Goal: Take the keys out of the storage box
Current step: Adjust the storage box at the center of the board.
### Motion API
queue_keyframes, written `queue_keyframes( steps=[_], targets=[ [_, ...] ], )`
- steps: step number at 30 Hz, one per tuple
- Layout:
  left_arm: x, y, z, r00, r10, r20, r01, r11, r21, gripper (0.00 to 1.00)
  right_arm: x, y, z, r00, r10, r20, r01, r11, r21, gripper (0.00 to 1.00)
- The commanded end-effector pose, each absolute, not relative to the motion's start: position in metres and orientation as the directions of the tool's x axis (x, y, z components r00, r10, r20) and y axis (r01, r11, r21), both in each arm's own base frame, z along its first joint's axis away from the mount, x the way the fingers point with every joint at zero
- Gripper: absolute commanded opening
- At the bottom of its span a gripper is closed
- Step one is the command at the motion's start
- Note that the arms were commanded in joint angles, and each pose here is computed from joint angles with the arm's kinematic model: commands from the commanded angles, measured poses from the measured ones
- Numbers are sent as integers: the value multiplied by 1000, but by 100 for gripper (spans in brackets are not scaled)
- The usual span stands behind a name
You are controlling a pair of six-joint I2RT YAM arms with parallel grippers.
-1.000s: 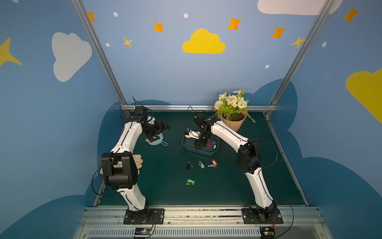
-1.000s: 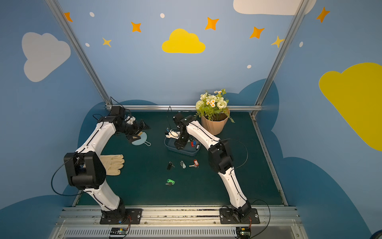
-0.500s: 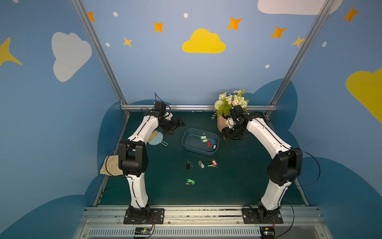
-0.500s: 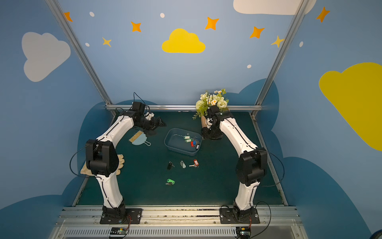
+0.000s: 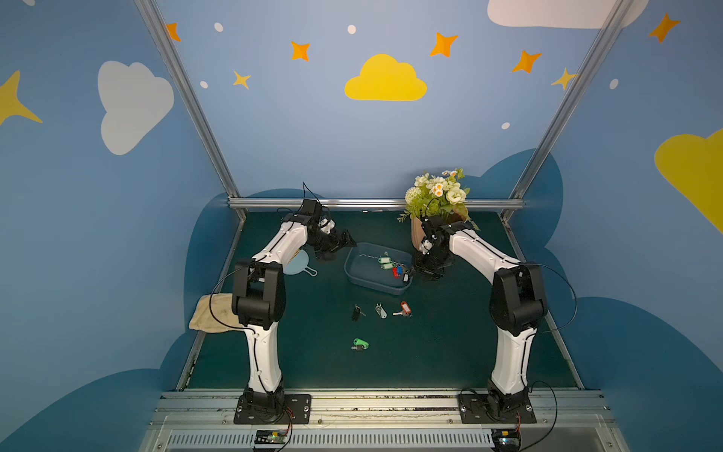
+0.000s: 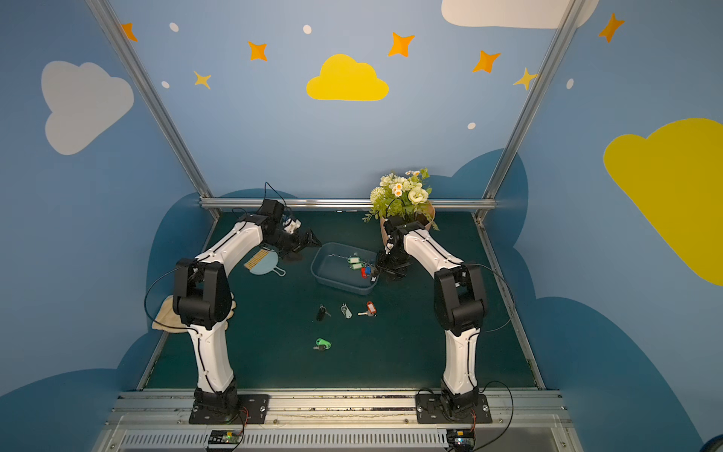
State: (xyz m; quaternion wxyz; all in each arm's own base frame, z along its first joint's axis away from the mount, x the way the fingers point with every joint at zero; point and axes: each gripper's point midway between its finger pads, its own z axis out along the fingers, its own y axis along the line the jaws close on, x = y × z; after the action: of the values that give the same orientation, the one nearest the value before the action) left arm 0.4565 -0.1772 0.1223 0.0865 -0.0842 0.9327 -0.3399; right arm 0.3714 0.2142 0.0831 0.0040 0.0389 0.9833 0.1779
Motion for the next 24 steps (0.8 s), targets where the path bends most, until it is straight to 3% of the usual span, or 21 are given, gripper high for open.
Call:
queue_keyframes(
  steps=[1,15,20,24],
  targets=[
    [450,-189,109,-980,-184,-80,-84,737,-671,100,388,225,86,-995,91,-42,68,921,384,47],
    [426,-213,110,-982,-179,-59,-80,678,-730,100,403,252,71,-967,-171,-188,-214,948,235,37],
    [417,-212,118,-981,-185,-62,-80,669,-739,100,416,255,69,-952,-220,-213,-264,943,205,37],
    [406,-214,122,-981,-187,-53,-86,661,-745,100,426,260,71,-928,-284,-242,-331,926,183,46]
  ],
)
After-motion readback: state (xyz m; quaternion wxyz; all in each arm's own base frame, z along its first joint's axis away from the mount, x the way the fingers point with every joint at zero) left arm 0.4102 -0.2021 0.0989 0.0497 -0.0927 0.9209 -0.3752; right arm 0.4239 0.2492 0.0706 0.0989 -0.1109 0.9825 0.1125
